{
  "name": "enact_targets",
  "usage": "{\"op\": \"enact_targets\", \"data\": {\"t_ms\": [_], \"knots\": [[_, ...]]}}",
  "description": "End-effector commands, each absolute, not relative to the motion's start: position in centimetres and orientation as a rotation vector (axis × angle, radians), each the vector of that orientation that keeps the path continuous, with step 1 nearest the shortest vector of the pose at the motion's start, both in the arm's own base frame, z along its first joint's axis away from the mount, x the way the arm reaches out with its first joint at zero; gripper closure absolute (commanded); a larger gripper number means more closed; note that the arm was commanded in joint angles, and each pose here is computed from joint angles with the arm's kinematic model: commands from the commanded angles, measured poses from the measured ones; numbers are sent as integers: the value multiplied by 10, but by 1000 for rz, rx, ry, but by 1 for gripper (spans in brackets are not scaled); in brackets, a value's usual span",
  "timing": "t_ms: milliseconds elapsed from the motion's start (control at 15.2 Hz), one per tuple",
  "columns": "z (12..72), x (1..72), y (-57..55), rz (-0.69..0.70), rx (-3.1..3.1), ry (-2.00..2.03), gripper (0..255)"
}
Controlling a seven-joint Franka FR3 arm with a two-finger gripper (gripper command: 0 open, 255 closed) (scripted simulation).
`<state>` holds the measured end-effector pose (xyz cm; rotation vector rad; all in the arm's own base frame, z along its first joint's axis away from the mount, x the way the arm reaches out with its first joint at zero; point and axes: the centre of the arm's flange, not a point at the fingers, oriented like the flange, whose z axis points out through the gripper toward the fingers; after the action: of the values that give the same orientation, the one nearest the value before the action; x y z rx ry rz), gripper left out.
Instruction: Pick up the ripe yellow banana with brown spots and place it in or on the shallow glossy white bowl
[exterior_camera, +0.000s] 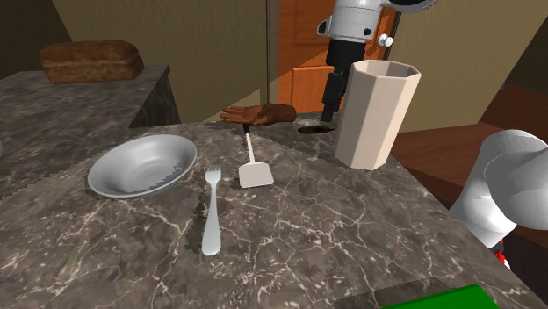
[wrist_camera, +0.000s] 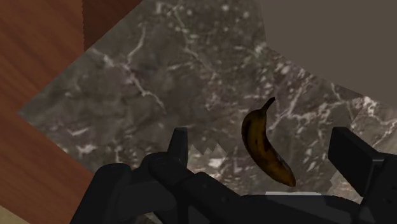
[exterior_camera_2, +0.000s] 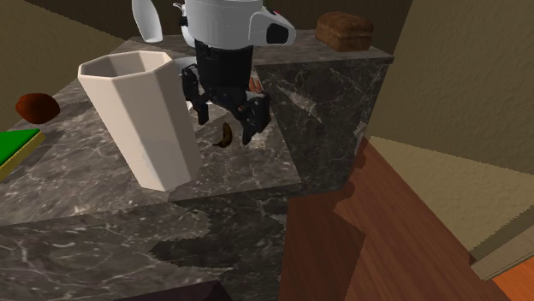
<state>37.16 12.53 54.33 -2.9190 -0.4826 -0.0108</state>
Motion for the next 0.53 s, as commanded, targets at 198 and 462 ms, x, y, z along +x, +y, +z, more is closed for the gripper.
{"op": "enact_targets", "data": {"t_ms": [198,462], "knots": [[516,371,132,-11,-2917,-486,0],[516,370,132,-11,-2917,-486,0]]}}
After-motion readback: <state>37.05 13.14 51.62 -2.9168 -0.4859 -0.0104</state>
